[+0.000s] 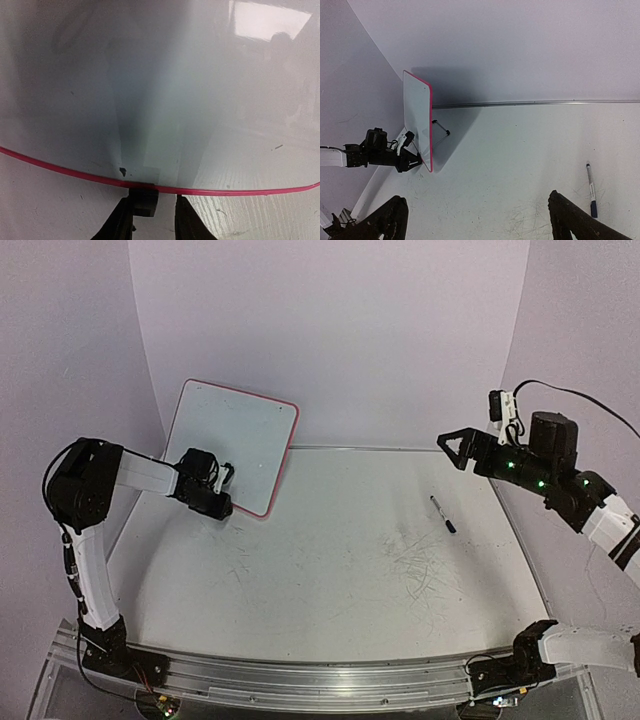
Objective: Write a sentence on the whiteboard
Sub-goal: Adjust the whiteboard stand at the center of the board, then move the whiteboard stand to the center of the board.
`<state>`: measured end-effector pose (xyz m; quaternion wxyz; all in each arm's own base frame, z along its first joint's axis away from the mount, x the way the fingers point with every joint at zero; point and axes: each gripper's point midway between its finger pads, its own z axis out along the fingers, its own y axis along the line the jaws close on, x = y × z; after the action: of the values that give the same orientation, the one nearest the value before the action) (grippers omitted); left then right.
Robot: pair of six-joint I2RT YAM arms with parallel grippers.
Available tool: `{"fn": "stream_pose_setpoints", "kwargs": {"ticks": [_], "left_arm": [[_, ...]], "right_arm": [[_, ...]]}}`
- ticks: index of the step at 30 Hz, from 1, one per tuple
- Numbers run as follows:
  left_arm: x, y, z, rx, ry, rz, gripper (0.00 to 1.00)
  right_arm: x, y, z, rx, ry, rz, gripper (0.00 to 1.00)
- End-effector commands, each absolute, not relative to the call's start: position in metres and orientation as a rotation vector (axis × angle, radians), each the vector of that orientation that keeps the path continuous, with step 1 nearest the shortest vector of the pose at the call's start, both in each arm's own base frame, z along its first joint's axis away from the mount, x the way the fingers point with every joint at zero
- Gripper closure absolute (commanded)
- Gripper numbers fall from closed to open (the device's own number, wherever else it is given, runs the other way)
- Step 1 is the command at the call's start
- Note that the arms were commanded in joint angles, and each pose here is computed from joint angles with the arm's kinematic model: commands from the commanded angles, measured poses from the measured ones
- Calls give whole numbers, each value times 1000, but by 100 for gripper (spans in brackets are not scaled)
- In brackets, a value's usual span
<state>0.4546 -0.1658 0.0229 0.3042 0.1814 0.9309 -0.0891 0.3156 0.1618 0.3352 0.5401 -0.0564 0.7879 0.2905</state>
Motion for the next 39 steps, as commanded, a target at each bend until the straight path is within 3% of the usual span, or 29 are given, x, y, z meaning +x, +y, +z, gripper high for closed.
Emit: {"fn": "stream_pose_setpoints", "kwargs": {"ticks": [1, 7, 15, 25, 39], "left_arm": [[470, -174, 44, 497, 2365, -224, 74], [470, -180, 50, 520, 2320, -208, 81], [478, -182, 58, 518, 2274, -195, 68], [473, -204, 57, 578, 2235, -178, 89], [421, -270, 64, 248, 2249, -59, 100]], "right_arm": [[316, 165, 342, -136, 1843, 718, 2], [318, 166, 339, -131, 1853, 716, 2], [319, 165, 333, -121, 1864, 714, 2], [321, 165, 329, -115, 1866, 706, 2], [324, 149, 318, -95, 1866, 588, 2]]}}
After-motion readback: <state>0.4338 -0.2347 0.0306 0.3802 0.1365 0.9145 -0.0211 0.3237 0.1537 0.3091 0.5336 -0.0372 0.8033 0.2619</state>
